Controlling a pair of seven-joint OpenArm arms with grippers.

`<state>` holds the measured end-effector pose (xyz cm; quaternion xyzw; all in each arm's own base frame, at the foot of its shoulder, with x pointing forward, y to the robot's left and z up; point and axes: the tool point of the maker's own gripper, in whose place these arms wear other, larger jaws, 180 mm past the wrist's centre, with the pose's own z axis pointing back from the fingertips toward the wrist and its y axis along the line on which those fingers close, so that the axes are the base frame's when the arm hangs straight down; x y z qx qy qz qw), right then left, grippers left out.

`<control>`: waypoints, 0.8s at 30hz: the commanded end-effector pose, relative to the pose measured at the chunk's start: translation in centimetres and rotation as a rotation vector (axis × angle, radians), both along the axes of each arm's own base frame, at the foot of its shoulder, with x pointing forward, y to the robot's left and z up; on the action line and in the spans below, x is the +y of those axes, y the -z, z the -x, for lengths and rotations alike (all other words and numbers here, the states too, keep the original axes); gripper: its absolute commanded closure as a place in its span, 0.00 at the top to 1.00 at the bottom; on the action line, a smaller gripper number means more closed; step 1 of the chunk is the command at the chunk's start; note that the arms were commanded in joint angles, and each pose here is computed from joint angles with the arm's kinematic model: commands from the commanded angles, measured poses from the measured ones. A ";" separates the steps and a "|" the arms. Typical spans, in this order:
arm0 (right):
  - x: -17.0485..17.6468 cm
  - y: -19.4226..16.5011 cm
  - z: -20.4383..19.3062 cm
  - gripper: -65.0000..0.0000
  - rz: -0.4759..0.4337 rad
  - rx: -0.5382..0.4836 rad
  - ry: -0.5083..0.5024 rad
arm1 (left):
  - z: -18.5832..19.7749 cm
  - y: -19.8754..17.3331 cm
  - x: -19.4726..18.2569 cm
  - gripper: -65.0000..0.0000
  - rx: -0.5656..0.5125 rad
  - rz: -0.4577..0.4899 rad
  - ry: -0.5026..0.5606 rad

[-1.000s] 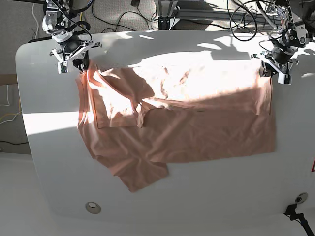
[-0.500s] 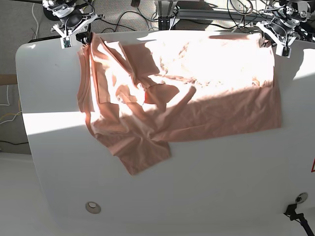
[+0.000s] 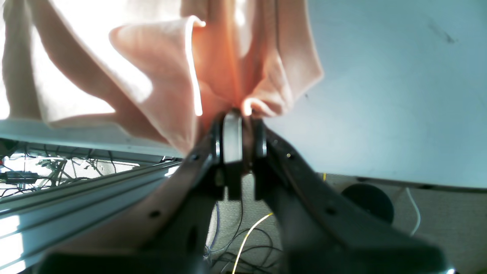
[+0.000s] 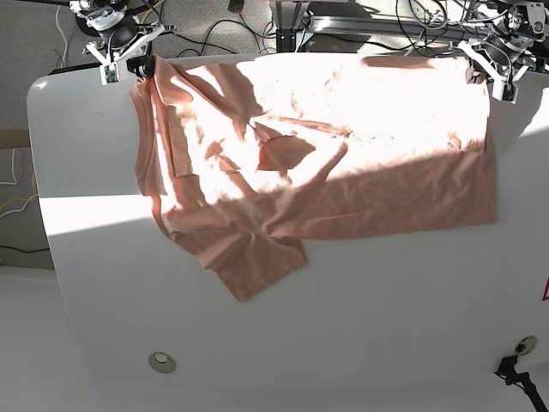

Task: Fold the T-shirt properly
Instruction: 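Drag the folded edge with both grippers back toward the robot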

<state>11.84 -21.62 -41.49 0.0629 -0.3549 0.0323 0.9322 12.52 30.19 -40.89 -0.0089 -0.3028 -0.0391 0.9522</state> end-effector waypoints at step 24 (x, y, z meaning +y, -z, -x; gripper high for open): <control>-2.3 -5.5 -9.0 0.58 0.074 -0.216 -0.002 | -12.4 -9.5 3.5 0.89 -0.354 -0.110 -0.004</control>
